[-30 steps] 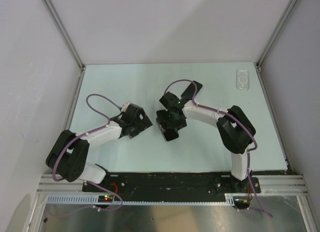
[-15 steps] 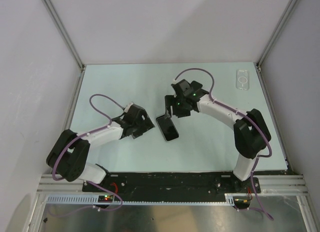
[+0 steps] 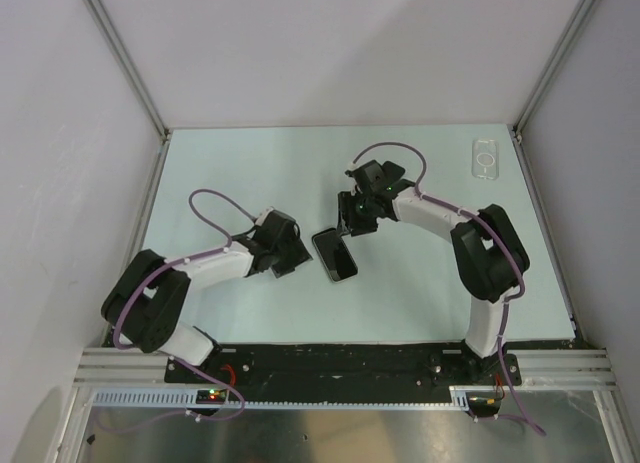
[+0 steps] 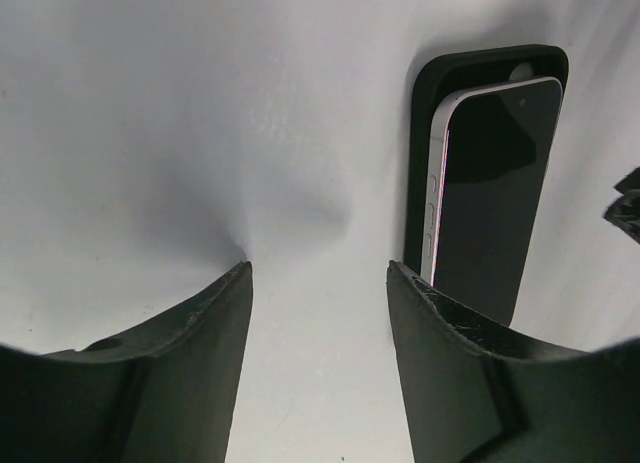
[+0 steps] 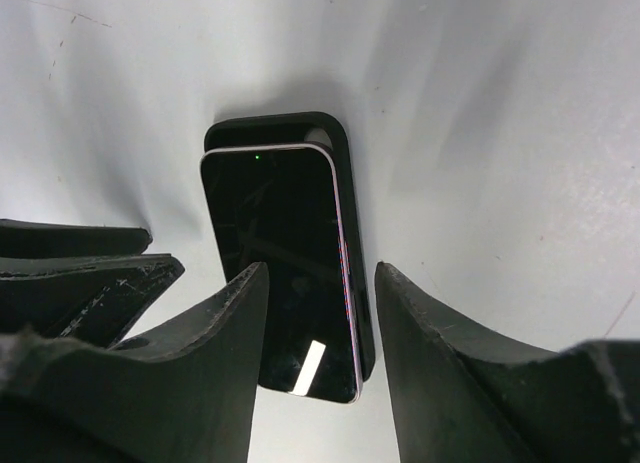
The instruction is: Put the phone into the phone case
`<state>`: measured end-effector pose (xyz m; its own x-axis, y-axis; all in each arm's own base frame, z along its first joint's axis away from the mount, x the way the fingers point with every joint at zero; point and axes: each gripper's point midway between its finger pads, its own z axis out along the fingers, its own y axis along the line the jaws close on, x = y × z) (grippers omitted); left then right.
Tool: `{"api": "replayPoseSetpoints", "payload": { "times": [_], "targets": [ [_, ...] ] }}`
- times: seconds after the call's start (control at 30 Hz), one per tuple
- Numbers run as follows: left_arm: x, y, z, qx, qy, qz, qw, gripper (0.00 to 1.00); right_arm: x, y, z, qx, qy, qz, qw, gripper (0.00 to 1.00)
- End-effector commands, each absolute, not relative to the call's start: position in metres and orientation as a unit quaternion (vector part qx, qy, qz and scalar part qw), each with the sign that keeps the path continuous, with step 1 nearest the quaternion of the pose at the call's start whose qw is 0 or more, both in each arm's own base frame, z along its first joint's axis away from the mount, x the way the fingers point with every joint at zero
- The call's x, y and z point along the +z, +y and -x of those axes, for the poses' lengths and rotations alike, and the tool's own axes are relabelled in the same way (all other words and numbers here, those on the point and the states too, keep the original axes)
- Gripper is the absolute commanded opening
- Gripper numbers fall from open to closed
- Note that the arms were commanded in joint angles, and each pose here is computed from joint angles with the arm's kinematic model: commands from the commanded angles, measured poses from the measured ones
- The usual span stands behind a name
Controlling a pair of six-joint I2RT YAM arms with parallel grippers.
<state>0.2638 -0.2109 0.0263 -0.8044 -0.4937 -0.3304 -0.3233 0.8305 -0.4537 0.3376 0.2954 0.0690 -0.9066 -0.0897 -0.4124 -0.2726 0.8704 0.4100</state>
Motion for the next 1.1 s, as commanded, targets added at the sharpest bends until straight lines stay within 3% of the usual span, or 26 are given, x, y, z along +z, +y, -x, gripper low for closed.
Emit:
{"api": "replayPoseSetpoints", "payload": {
  "times": [0.0, 0.4, 1.07],
  "targets": [
    [0.037, -0.223, -0.273, -0.209, 0.926, 0.215, 0.230, 0.60, 0.064, 0.303, -0.342, 0.252, 0.941, 0.107, 0.199, 0.50],
    [0.054, -0.259, -0.297, -0.275, 0.908, 0.218, 0.228, 0.43, 0.053, 0.297, -0.347, 0.252, 0.942, 0.099, 0.201, 0.44],
    [0.047, -0.263, -0.307, -0.268, 0.908, 0.225, 0.230, 0.30, 0.032, 0.300, -0.345, 0.247, 0.946, 0.096, 0.185, 0.39]
  ]
}}
